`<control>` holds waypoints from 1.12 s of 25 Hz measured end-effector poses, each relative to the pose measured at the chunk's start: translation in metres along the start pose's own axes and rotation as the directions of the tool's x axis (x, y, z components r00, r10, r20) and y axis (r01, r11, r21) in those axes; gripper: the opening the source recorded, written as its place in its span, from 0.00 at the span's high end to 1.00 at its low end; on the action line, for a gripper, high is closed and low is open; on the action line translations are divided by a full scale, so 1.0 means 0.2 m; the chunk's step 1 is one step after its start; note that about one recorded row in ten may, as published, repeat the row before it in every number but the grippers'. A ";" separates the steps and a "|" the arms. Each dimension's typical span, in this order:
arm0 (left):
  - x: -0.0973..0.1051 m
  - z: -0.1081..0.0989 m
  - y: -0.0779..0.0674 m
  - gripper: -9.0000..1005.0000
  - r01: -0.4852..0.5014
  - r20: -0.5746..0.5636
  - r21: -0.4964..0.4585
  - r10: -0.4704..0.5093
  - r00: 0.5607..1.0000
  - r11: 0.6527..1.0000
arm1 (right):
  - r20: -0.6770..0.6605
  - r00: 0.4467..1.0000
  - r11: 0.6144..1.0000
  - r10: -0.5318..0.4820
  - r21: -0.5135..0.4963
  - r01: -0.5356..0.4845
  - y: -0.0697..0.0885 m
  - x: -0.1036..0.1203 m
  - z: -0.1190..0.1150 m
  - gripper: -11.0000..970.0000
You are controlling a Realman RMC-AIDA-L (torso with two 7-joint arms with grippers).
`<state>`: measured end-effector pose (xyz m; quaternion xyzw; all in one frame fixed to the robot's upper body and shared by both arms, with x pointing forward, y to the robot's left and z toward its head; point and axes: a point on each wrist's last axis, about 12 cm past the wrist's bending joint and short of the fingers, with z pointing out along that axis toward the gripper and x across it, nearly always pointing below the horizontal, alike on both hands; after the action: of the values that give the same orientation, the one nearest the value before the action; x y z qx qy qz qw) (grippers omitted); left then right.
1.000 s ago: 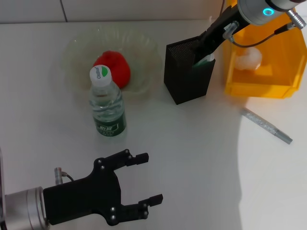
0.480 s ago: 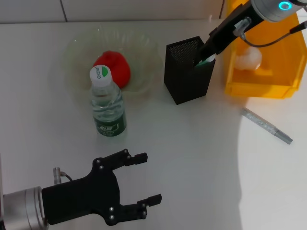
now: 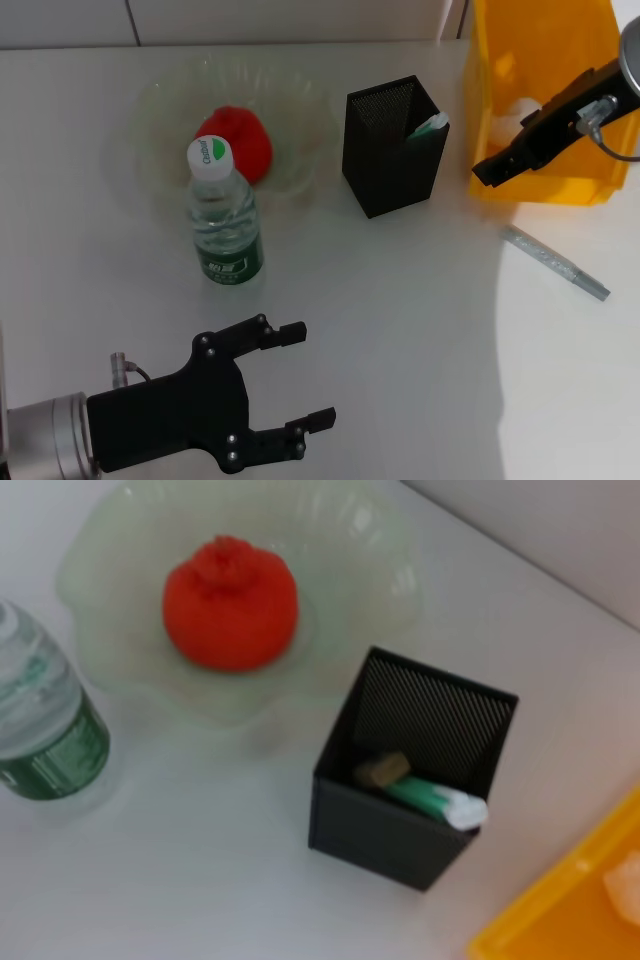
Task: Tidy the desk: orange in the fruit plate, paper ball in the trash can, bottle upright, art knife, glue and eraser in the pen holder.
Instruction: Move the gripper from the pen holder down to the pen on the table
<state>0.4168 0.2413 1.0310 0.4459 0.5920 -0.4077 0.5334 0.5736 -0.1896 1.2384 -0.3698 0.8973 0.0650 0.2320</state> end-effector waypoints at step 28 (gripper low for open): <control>0.01 -0.01 -0.01 0.19 0.010 -0.001 -0.004 -0.010 1.000 1.000 | -0.181 0.970 0.984 0.161 -0.046 -0.172 -0.10 0.29 0.24 0.18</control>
<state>0.4152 0.2423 1.0295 0.4423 0.5954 -0.4087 0.5319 0.5695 -0.2276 1.1706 -0.3044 0.9398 0.0786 0.1337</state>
